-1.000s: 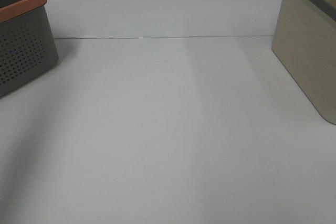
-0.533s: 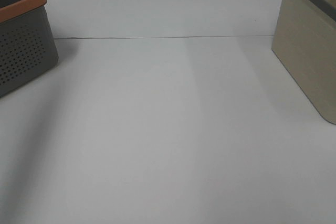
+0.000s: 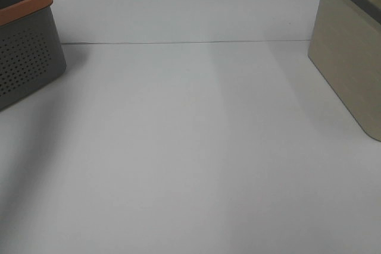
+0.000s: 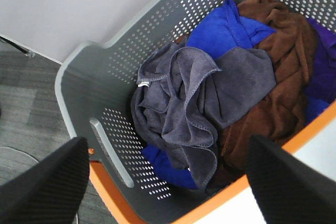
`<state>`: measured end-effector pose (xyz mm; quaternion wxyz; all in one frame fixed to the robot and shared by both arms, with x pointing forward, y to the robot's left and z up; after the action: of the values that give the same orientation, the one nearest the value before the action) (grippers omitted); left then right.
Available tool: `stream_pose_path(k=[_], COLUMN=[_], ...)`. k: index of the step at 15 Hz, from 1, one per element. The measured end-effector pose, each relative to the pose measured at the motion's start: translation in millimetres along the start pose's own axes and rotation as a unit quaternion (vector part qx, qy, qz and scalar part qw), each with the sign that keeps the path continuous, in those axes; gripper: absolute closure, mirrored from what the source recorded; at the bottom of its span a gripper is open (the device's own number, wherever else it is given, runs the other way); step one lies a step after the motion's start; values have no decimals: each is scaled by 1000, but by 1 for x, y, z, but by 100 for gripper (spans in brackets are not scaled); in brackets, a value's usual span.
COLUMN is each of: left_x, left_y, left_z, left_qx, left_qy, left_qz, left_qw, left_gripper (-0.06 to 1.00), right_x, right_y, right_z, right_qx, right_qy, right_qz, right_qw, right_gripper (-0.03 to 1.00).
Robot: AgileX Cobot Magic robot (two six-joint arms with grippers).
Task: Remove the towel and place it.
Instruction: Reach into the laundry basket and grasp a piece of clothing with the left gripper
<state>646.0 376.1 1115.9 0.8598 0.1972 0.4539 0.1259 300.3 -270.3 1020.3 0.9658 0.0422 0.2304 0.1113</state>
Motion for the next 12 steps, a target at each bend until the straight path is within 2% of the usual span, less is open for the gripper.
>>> stream_pose_path(k=[2, 4, 6, 7, 12], left_x=[25, 54, 76, 101, 149], left_y=[3, -5, -11, -21, -34], left_z=[0, -1, 6, 8, 2], left_qx=[-1, 14, 21, 29, 46], left_qy=[20, 45, 46, 50, 69], left_qz=[-10, -18, -19, -22, -4], left_qw=[1000, 999, 999, 998, 997], left_gripper=[18, 18, 18, 18, 18], right_x=[0, 0, 0, 0, 1], right_y=[0, 0, -1, -1, -1], right_z=[0, 0, 0, 0, -1], right_qx=[2, 3, 3, 3, 3], right_qy=[0, 0, 0, 0, 1], right_qz=[0, -1, -2, -2, -2], right_qw=[1000, 1000, 1000, 1000, 1000], right_gripper=[24, 24, 24, 24, 24])
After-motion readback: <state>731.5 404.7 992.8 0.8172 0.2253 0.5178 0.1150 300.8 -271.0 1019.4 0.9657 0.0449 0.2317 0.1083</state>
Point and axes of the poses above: a point on each arm's last joint axis where the gripper is mounted, x pointing out along that axis toward the gripper, y along the wrist's bending axis when the last joint is at zero, z = x × y, the point moved 8 cm from there along x, pointing out along that axis toward the gripper, and after that the axes turned 11 degrees about x, right-handed, at the moved point
